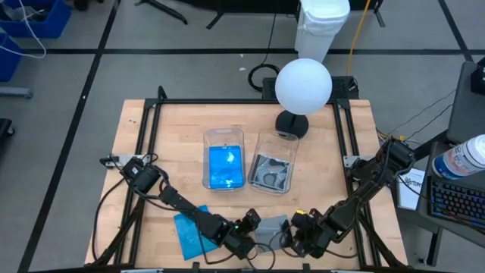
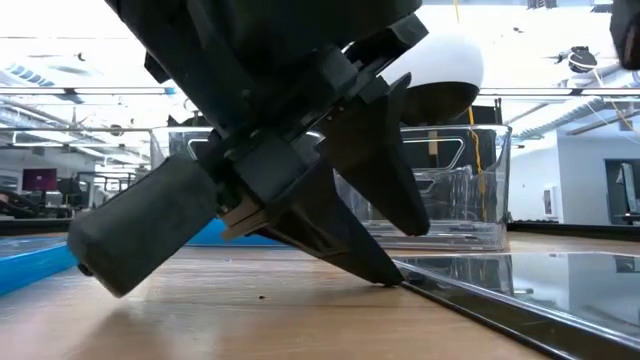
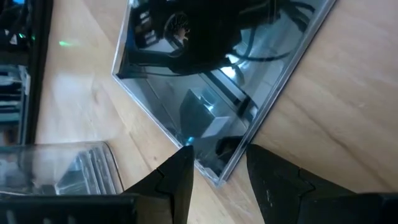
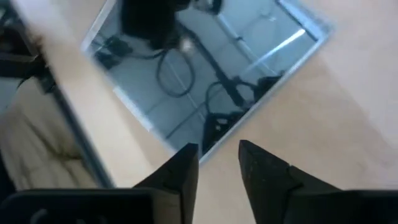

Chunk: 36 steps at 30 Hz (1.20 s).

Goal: Pick & place jewel cases by type
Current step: Put the black cd case into the right transparent bin

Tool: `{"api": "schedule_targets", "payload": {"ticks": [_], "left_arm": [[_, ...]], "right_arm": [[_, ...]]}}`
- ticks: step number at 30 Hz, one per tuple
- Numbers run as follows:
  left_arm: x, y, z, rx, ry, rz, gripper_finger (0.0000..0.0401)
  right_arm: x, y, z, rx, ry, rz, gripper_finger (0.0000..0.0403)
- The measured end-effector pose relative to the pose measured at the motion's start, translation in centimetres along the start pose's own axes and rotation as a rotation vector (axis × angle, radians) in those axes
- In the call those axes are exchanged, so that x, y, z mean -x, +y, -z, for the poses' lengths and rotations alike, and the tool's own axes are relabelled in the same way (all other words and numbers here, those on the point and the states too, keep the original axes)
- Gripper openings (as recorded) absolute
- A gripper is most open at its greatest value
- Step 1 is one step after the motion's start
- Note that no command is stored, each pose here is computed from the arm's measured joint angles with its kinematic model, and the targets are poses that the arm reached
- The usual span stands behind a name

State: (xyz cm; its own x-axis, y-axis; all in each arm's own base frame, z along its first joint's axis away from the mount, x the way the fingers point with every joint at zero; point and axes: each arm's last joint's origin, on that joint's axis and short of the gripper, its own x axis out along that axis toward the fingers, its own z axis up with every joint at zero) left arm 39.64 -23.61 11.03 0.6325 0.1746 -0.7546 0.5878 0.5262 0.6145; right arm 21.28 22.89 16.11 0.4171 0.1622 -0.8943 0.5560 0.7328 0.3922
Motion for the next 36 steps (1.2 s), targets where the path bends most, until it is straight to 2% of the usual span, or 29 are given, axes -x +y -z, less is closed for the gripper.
{"api": "schedule_targets", "payload": {"ticks": [5,11,15,18,21,29,32,36], "left_arm": [[-0.1,-0.5,0.0,-0.009,-0.026,-0.003,0.0156],[-0.5,-1.0,0.2,0.013,-0.072,-0.002,0.0156],[-0.9,-1.2,0.5,0.036,-0.088,-0.013,0.0156],[-1.0,-1.2,0.6,0.066,-0.087,-0.021,0.0156],[-1.1,-1.0,0.6,0.085,-0.087,-0.037,0.0156],[-1.4,-0.4,0.6,0.131,-0.131,-0.002,0.0156],[-1.5,-0.4,0.6,0.131,-0.131,-0.002,0.0156],[-1.5,-0.4,0.7,0.130,-0.128,-0.001,0.0156]], "right_arm": [[-0.3,-0.5,-1.0,-0.119,0.016,0.034,0.0143],[-2.1,-2.2,-0.7,-0.234,0.055,-0.056,0.0157],[-3.2,-4.0,0.1,-0.323,0.036,-0.190,0.0157],[-3.6,-4.8,0.4,-0.349,0.005,-0.345,0.0157],[-3.6,-4.9,0.5,-0.344,-0.022,-0.458,0.0154],[-2.9,-3.3,-0.8,-0.276,-0.151,-0.584,0.0149],[-2.8,-3.1,-1.0,-0.266,-0.160,-0.589,0.0149],[-3.2,-3.6,-0.8,-0.266,-0.132,-0.524,0.0148]]}}
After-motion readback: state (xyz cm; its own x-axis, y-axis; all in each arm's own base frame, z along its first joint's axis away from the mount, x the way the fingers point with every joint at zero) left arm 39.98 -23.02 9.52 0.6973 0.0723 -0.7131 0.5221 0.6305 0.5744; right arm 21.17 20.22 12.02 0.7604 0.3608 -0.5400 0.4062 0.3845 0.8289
